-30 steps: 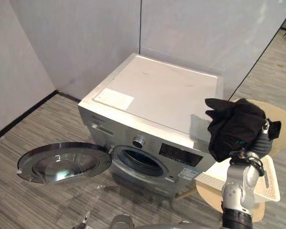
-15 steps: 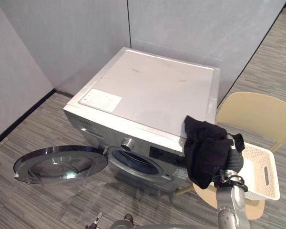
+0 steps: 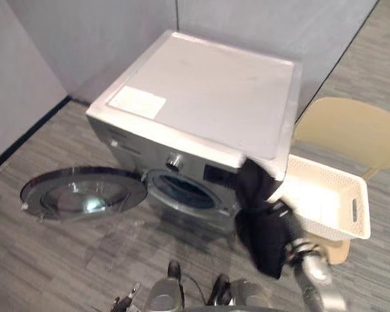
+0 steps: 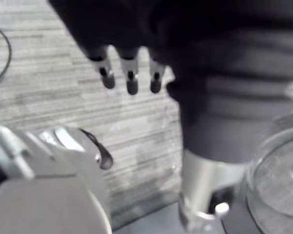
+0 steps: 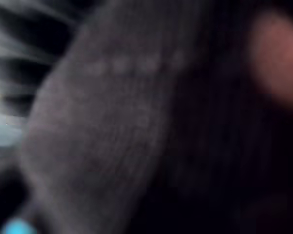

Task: Pick up the laundry basket with both hands and put the clothes into the washing machine.

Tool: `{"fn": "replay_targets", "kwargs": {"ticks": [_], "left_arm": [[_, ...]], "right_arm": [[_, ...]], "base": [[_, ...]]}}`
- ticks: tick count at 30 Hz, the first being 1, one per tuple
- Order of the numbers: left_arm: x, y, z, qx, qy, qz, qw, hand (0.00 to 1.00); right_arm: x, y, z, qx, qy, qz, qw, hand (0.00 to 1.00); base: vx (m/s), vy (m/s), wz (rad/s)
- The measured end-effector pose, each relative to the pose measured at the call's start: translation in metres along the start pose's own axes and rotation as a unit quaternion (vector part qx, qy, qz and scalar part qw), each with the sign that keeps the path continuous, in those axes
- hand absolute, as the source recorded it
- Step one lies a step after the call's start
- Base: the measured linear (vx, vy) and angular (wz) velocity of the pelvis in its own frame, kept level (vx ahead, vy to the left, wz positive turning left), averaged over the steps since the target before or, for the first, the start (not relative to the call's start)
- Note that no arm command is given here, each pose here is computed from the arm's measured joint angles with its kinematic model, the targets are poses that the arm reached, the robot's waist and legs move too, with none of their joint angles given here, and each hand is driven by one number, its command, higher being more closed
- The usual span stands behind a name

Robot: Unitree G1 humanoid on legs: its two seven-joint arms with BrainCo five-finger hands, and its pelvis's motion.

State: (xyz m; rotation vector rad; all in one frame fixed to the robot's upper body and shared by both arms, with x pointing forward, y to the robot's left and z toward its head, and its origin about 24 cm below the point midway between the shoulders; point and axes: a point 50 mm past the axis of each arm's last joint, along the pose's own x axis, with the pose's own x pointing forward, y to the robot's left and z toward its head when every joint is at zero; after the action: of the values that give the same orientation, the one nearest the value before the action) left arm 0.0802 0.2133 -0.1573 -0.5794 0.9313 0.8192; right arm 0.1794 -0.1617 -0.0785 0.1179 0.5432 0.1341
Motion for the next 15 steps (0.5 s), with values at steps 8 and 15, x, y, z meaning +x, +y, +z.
{"fn": "replay_targets", "kwargs": {"ticks": [8, 15], "left_arm": [[-0.001, -0.028, 0.005, -0.018, -0.018, -0.018, 1.0, 0.0], [0.0, -0.051, 0.026, -0.011, -0.058, -0.051, 0.997, 0.0]], "right_arm": [[0.032, 0.048, -0.012, -0.024, 0.061, 0.018, 0.998, 1.0], [0.032, 0.026, -0.007, -0.011, 0.046, -0.036, 0.998, 1.0]], "base": [[-0.02, -0.027, 0.04], [0.13, 0.003, -0.21]]}}
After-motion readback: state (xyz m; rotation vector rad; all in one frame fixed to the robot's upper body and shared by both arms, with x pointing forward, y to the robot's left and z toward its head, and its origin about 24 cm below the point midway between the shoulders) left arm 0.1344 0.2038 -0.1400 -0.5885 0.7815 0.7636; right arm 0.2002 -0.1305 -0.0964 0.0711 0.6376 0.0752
